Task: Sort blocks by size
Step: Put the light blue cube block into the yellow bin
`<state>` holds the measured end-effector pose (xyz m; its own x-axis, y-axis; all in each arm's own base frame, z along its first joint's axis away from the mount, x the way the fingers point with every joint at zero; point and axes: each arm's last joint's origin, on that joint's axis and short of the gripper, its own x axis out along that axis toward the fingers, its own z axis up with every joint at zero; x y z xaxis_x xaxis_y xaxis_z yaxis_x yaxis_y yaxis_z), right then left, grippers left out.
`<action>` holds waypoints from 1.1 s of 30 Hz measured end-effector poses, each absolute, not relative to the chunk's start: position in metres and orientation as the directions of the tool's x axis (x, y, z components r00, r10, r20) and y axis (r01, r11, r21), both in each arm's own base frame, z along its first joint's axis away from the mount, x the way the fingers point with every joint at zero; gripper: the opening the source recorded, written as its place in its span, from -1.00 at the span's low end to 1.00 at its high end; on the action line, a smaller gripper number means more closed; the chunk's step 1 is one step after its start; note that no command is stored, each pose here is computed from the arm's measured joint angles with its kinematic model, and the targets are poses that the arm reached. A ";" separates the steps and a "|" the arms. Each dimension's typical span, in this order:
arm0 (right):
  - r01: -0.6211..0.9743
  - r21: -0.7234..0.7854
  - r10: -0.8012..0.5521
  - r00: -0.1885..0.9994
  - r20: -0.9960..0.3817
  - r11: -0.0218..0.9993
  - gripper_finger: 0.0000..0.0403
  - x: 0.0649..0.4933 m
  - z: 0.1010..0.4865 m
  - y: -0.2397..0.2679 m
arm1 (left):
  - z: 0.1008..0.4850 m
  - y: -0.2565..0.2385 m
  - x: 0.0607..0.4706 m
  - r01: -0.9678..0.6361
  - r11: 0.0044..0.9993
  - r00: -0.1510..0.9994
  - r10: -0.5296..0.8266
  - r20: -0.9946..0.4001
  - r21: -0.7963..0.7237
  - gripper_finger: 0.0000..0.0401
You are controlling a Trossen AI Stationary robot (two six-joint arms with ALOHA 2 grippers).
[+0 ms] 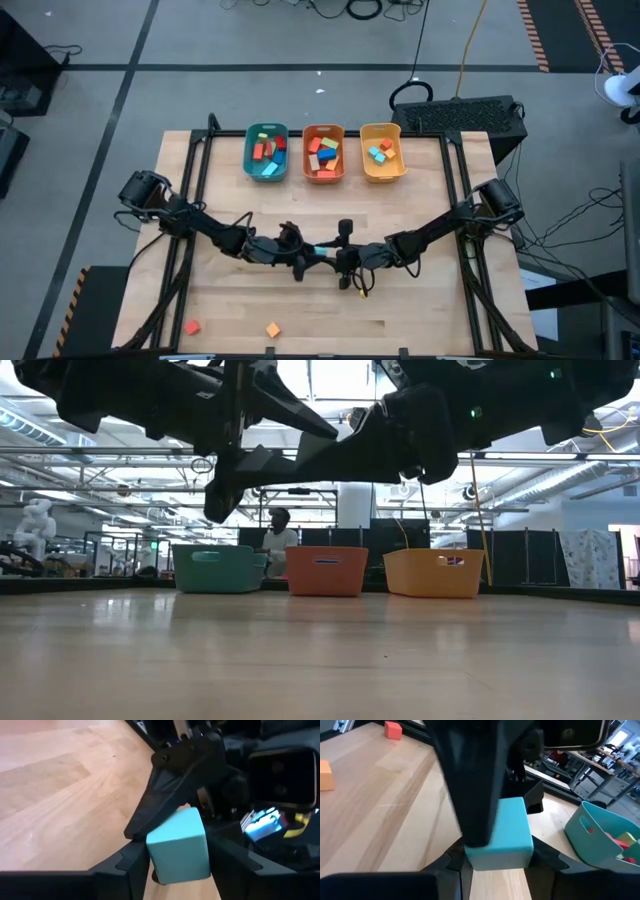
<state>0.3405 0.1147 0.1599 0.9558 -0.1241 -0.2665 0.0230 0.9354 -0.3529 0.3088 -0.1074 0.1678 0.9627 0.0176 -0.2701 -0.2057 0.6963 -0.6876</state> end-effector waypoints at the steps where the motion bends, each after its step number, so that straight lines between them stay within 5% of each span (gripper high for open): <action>1: 0.026 -0.347 -0.124 0.956 -0.265 0.937 -0.41 0.341 0.160 0.115 | 0.168 -0.108 0.309 -0.200 0.710 0.963 0.014 -0.270 -0.675 -0.06; 12: 0.123 -0.273 -0.197 0.945 -0.260 0.954 -0.41 0.338 0.168 0.111 | 0.179 -0.104 0.304 -0.053 0.839 0.943 -0.136 -0.303 -0.542 0.01; 19: 0.162 -0.267 -0.237 0.931 -0.277 0.950 -0.41 0.328 0.188 0.104 | 0.170 -0.100 0.288 -0.165 0.883 0.850 -0.099 -0.518 -0.440 0.01; 24: 0.268 -0.345 -0.385 0.859 -0.338 0.900 -0.41 0.315 0.199 0.089 | 0.160 -0.096 0.281 -0.245 0.887 0.783 -0.058 -0.619 -0.392 0.02; 33: 0.389 -0.310 -0.497 0.700 -0.513 0.867 -0.41 0.296 0.214 0.014 | 0.156 -0.096 0.278 -0.263 0.894 0.749 -0.047 -0.660 -0.362 0.01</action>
